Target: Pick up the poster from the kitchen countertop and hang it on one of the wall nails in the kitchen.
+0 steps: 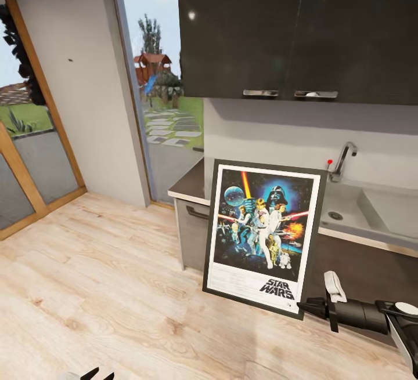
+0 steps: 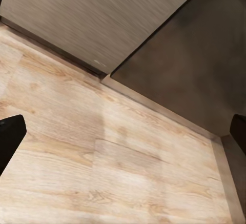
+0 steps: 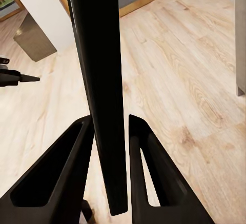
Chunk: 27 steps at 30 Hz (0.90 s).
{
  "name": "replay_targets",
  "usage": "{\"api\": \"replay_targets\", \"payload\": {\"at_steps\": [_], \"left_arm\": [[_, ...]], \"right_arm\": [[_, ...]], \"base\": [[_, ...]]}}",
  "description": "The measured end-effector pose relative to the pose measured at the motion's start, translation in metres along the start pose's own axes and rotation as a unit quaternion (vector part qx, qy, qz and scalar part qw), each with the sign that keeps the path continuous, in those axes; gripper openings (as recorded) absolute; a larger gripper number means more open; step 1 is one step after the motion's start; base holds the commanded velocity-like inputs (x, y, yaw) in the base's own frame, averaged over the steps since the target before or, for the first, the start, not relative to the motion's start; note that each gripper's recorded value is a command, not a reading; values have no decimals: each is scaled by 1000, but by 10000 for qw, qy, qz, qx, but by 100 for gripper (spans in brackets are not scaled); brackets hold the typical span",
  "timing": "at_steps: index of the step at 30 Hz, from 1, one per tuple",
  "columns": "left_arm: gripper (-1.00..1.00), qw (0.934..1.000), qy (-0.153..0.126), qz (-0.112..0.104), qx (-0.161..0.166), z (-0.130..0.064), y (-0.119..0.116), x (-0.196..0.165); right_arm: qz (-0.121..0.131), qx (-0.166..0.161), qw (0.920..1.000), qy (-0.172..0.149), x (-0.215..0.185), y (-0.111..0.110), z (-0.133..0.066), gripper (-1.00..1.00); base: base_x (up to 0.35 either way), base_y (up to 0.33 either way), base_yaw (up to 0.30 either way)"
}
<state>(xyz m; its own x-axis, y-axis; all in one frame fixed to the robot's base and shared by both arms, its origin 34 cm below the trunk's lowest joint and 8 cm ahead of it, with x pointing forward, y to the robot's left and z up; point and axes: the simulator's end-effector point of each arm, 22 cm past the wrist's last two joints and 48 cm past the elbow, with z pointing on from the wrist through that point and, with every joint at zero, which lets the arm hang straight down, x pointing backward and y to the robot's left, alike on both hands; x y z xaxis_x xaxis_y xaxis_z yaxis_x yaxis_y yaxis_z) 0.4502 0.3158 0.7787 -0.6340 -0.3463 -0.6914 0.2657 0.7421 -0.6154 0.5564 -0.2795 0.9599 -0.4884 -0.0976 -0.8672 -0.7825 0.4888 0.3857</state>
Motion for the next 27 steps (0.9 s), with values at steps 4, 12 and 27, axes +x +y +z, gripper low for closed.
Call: {"api": "replay_targets", "payload": {"at_steps": [4, 12, 27], "left_arm": [[100, 10000, -7, -11, 11, -1, -4, -1], [100, 10000, -20, -38, 38, -2, -12, -1], [100, 10000, -20, -43, 43, -9, -19, -4]], "right_arm": [[1, 0, 10000, 1, -2, 2, -2, -100], [2, -1, 10000, 2, -6, 7, -5, -100], [-2, -2, 10000, -4, -11, 15, -9, -100]], "base": [[0, 0, 0], [0, 0, 0], [0, 0, 0]]}}
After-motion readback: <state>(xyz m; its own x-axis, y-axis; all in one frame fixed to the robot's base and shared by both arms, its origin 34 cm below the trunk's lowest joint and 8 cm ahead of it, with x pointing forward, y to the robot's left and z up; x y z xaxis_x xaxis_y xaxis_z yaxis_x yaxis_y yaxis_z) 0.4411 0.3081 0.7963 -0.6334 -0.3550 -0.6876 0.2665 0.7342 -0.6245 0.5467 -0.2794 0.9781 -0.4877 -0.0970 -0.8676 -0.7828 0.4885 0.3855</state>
